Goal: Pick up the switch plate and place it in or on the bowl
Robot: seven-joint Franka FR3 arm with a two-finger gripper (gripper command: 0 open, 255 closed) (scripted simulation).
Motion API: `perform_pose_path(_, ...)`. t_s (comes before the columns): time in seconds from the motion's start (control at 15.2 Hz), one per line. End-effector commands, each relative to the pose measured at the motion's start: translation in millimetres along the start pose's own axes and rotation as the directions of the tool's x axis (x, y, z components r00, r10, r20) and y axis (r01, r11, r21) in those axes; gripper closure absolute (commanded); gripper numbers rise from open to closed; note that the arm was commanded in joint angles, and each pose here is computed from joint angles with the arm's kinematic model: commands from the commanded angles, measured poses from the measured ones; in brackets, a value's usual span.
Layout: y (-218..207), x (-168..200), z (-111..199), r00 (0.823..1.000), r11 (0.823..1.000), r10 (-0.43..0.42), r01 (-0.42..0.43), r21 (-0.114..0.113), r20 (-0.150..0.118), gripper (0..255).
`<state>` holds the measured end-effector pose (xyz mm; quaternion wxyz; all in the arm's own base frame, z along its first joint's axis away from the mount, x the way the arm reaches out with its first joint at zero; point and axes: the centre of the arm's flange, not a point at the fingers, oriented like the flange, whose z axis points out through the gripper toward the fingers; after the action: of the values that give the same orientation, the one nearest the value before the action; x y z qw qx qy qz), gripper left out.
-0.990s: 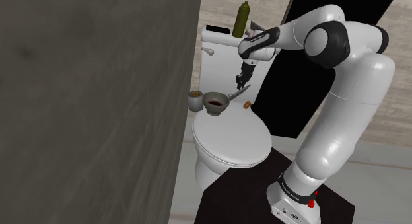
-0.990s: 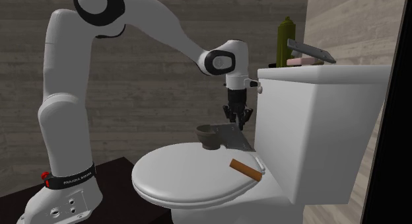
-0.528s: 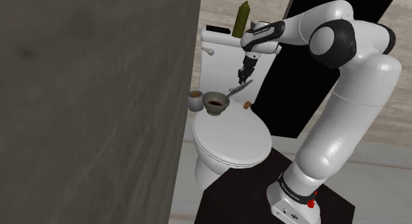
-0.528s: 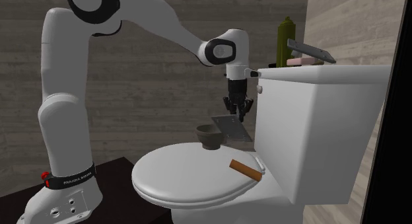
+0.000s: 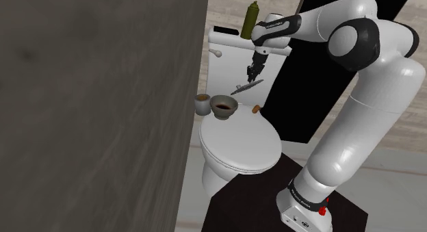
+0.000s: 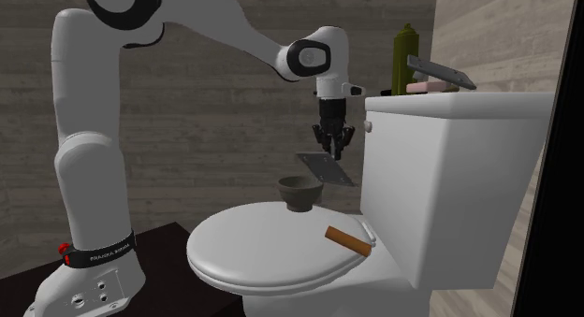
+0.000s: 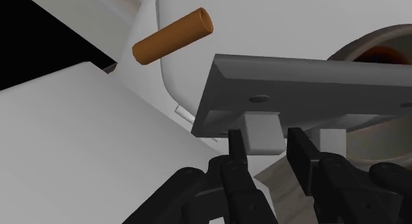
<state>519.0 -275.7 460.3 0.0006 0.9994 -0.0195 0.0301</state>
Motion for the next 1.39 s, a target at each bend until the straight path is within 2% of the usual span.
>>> perform_pose_path(0.0, -23.5, -0.4, -4.5, 1.000, 1.000, 0.001, -0.001, 0.000, 0.000, 255)
perform_pose_path(0.59, -140.5, -5.7, -26.8, 1.000, 1.000, 0.001, -0.001, 0.000, 0.000, 255)
perform_pose_path(1.32, -140.5, -9.2, 31.2, 1.000, 1.000, 0.001, -0.001, 0.000, 0.000, 255)
